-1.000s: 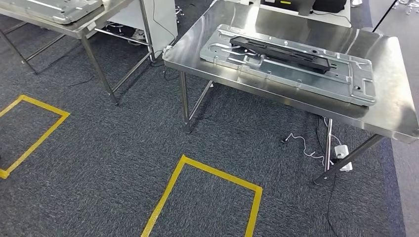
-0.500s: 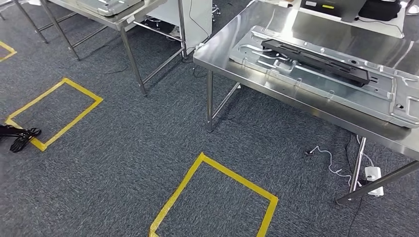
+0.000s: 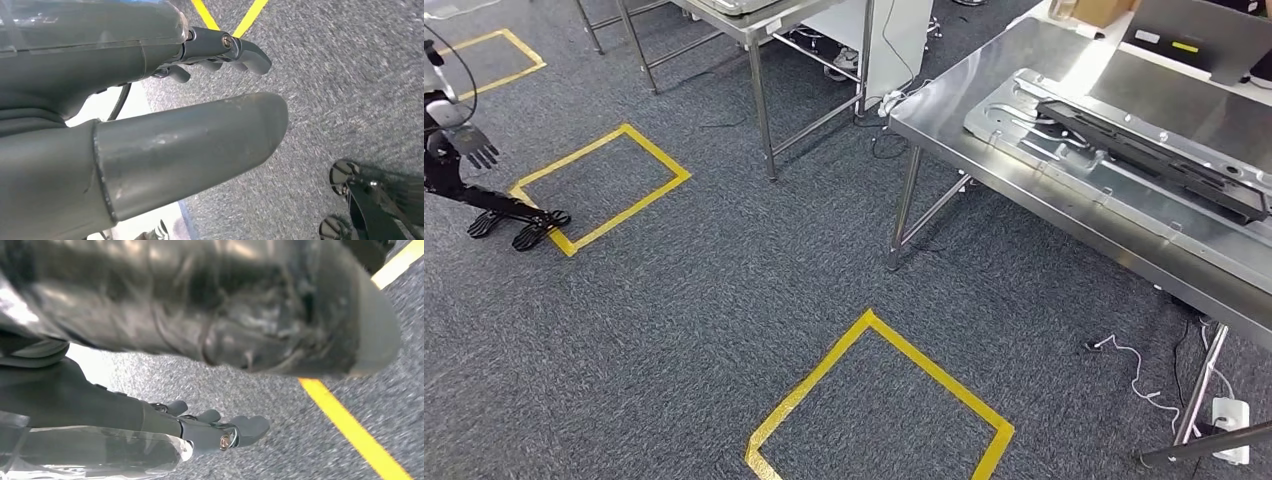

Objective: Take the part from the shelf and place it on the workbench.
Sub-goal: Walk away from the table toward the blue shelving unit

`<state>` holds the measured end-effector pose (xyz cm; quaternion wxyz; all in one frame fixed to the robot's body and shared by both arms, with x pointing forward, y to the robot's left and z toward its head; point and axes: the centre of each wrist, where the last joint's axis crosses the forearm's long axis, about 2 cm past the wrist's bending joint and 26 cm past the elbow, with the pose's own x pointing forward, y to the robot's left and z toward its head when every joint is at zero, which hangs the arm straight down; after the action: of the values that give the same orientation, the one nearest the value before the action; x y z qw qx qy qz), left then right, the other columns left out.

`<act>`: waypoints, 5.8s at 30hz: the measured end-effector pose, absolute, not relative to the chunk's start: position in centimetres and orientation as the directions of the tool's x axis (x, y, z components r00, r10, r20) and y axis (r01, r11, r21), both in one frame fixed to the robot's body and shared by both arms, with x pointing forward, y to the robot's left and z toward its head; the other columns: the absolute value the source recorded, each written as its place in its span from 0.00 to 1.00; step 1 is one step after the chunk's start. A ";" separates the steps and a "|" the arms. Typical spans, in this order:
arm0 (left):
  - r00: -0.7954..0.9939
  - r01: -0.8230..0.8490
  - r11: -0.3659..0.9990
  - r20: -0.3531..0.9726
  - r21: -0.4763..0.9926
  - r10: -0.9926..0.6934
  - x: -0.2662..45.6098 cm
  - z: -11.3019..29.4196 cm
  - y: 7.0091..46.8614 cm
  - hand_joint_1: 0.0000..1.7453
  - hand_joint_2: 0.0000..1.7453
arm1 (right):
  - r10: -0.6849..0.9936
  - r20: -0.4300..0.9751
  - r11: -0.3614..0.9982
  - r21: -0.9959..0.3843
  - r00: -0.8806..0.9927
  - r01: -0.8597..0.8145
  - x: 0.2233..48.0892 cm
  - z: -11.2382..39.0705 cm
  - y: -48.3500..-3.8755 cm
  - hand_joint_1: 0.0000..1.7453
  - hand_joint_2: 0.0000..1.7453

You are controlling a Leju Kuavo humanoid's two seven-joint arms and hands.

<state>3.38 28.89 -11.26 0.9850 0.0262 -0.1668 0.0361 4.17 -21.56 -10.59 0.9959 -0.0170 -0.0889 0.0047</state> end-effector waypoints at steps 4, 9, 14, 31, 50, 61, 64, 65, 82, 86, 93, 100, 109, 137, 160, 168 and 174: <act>0.940 -0.079 0.996 0.337 0.039 0.062 3.6 -11.2 28.9 0.00 0.00 | 0.016 0.172 0.999 -0.035 0.985 -0.010 3.9 -10.6 -21.6 0.00 0.00; 0.939 -0.078 0.996 0.338 0.035 0.062 3.7 -11.2 28.9 0.00 0.00 | 0.026 0.169 0.999 -0.038 0.985 -0.020 3.8 -10.6 -21.6 0.00 0.00; 0.941 -0.077 0.997 0.333 0.032 0.062 3.4 -11.3 28.8 0.00 0.00 | 0.028 0.179 0.999 -0.039 0.983 -0.021 4.3 -10.6 -21.6 0.00 0.00; 0.941 -0.074 0.997 0.333 0.038 0.057 3.5 -11.2 28.9 0.00 0.00 | 0.026 0.179 0.999 -0.031 0.983 -0.021 4.3 -10.6 -21.6 0.00 0.00; 0.940 -0.074 0.997 0.335 0.034 0.058 3.6 -11.2 28.7 0.00 0.00 | 0.026 0.166 0.999 -0.030 0.986 -0.021 3.6 -10.7 -21.7 0.00 0.00; 0.941 -0.076 0.997 0.333 0.035 0.060 3.4 -11.3 28.8 0.00 0.00 | 0.030 0.184 0.999 -0.030 0.982 -0.025 4.4 -10.6 -21.5 0.00 0.00; 0.940 -0.076 0.997 0.335 0.031 0.061 3.6 -11.2 28.8 0.00 0.00 | 0.030 0.180 0.999 -0.033 0.983 -0.025 4.2 -10.6 -21.4 0.00 0.00; 0.940 -0.075 0.997 0.335 0.031 0.061 3.6 -11.2 28.8 0.00 0.00 | 0.030 0.179 0.999 -0.033 0.983 -0.025 4.1 -10.6 -21.3 0.00 0.00; 0.942 -0.053 0.998 0.334 0.041 0.036 3.5 -11.2 28.5 0.00 0.00 | 0.023 0.168 1.000 0.001 0.985 -0.024 3.3 -10.7 -21.4 0.00 0.00; 0.941 -0.050 0.998 0.337 0.048 0.031 3.7 -11.2 28.5 0.00 0.00 | 0.025 0.178 1.000 0.010 0.984 -0.027 3.3 -10.7 -21.7 0.00 0.00; 0.943 -0.051 0.998 0.332 0.046 0.032 3.7 -11.2 28.2 0.00 0.00 | 0.028 0.188 1.000 0.004 0.982 -0.029 3.6 -10.8 -22.2 0.00 0.00; 0.942 -0.051 0.998 0.333 0.044 0.033 3.8 -11.2 28.1 0.00 0.00 | 0.030 0.178 1.000 -0.003 0.984 -0.030 3.1 -10.8 -22.5 0.00 0.00; 0.942 -0.051 0.998 0.333 0.042 0.034 3.8 -11.2 28.0 0.00 0.00 | 0.040 0.178 0.999 -0.004 0.983 -0.040 3.2 -10.9 -22.6 0.00 0.00; 0.944 -0.050 0.998 0.329 0.046 0.032 3.6 -11.2 27.9 0.00 0.00 | 0.045 0.183 0.999 0.002 0.982 -0.046 3.3 -10.8 -22.6 0.00 0.00; 0.854 -0.392 0.920 0.374 0.007 0.361 3.7 -11.1 26.3 0.00 0.00 | -0.049 0.132 0.999 0.026 0.990 0.046 3.0 -10.9 -22.6 0.00 0.00; 0.852 -0.401 0.916 0.371 0.010 0.369 3.8 -11.1 26.3 0.00 0.00 | -0.058 0.136 0.998 0.026 0.989 0.055 3.1 -10.9 -22.7 0.00 0.00; 0.859 -0.400 0.916 0.355 0.020 0.368 3.5 -11.1 26.3 0.00 0.00 | -0.064 0.126 0.998 0.031 0.990 0.060 2.7 -10.9 -22.7 0.00 0.00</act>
<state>3.47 26.30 -11.15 0.9631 0.0465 -0.1749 0.1993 2.68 -22.67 -10.91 0.9974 0.0136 -0.0634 -0.0310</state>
